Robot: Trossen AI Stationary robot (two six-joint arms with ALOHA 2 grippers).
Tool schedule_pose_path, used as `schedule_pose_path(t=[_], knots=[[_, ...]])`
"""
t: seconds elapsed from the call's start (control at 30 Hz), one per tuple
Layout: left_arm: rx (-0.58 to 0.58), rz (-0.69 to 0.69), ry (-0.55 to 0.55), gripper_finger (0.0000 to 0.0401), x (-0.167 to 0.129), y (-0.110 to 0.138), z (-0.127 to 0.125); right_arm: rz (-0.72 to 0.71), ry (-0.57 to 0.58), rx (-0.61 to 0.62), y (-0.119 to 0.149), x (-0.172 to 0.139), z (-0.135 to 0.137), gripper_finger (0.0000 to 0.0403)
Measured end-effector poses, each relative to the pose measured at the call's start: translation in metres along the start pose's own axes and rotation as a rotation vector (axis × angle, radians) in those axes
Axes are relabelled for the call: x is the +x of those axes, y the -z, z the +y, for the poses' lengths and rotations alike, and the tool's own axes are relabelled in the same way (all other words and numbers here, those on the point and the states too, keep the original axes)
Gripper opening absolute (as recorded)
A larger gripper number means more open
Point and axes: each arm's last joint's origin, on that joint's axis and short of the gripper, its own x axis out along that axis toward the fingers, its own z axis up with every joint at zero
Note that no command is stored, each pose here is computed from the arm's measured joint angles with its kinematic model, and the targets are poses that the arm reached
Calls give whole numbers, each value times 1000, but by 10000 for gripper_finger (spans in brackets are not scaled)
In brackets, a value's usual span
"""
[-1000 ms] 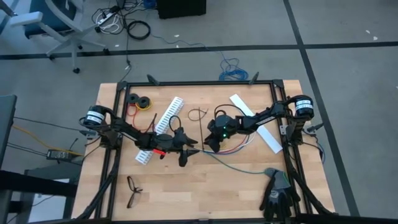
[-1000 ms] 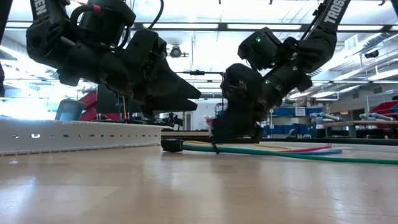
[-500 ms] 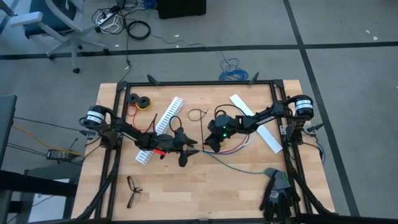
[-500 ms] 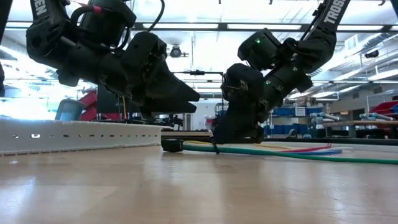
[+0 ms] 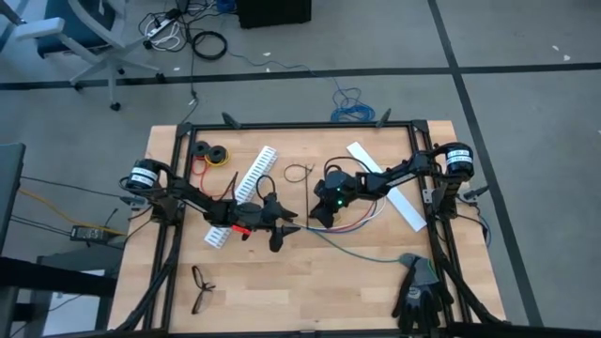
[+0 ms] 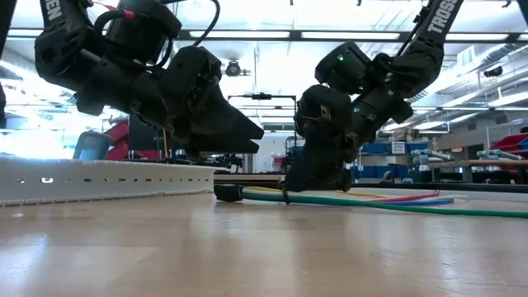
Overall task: Ziptie cables
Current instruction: Wrap the cable wires with the black zip tie
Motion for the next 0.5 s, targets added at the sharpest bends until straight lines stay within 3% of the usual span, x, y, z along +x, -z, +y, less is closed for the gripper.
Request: schedule_pose_path(t=[0.37,0.5], knots=[[0,0,0,238,0,0,0,5,-88,8,-3,0,4,100],[0,0,0,238,0,0,0,-58,-8,-6,-5,0,2,100]])
